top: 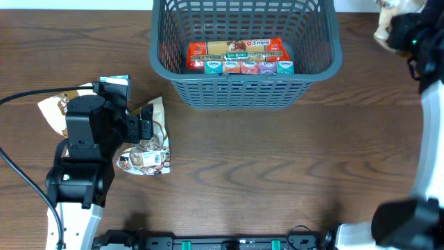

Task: Pack container
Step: 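Lift the rice pouch with the right gripper, then carry the rice pouch over the basket and release it inside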

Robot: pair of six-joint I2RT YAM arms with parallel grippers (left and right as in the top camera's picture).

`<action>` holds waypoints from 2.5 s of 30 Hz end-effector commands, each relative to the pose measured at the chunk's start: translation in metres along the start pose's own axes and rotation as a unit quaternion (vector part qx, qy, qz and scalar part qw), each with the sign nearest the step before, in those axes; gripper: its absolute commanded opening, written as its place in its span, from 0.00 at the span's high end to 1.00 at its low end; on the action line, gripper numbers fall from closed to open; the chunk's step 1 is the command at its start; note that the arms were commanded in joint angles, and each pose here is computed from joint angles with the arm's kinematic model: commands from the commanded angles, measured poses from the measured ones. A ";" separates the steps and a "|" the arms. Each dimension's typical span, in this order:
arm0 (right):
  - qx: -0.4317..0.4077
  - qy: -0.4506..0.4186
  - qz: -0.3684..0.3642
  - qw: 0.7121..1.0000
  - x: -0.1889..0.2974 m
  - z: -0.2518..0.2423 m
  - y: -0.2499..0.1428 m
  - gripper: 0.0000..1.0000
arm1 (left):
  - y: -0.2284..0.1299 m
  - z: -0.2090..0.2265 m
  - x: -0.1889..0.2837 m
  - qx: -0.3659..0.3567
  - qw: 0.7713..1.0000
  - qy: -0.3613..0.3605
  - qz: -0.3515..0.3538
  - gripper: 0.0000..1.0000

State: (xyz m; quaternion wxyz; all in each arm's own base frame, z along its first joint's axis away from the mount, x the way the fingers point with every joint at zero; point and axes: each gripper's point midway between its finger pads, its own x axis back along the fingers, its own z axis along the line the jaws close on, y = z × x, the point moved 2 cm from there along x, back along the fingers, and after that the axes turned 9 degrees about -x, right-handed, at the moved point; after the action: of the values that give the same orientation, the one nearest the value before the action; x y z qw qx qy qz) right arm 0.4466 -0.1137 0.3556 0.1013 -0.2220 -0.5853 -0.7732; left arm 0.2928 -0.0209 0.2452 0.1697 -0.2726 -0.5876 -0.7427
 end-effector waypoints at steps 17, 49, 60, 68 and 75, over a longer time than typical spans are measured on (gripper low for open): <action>0.239 0.413 -0.110 0.872 0.133 0.143 0.018 0.99 | 0.005 0.001 0.003 0.004 1.000 0.004 -0.005 0.01; 0.205 0.625 0.131 0.741 0.026 0.305 -0.162 0.99 | 0.005 0.001 0.003 0.003 1.000 0.004 -0.005 0.01; 0.212 0.611 0.146 0.749 0.025 0.309 -0.172 0.11 | 0.005 0.001 0.003 0.003 1.000 0.004 -0.005 0.01; 0.195 0.612 0.157 0.750 0.028 0.310 -0.171 0.01 | 0.005 0.002 0.003 -0.010 1.000 0.004 -0.005 0.01; 0.201 0.617 0.109 0.753 0.057 0.314 -0.136 0.01 | 0.012 0.020 0.011 -0.026 0.998 0.061 -0.021 0.01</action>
State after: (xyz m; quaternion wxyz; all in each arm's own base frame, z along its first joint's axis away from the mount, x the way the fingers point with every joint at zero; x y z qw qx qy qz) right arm 0.4285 0.2277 0.2861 0.5856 0.2258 -0.5049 -0.5926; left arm 0.2955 -0.0169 0.2489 0.1696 -0.2599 -0.5744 -0.7575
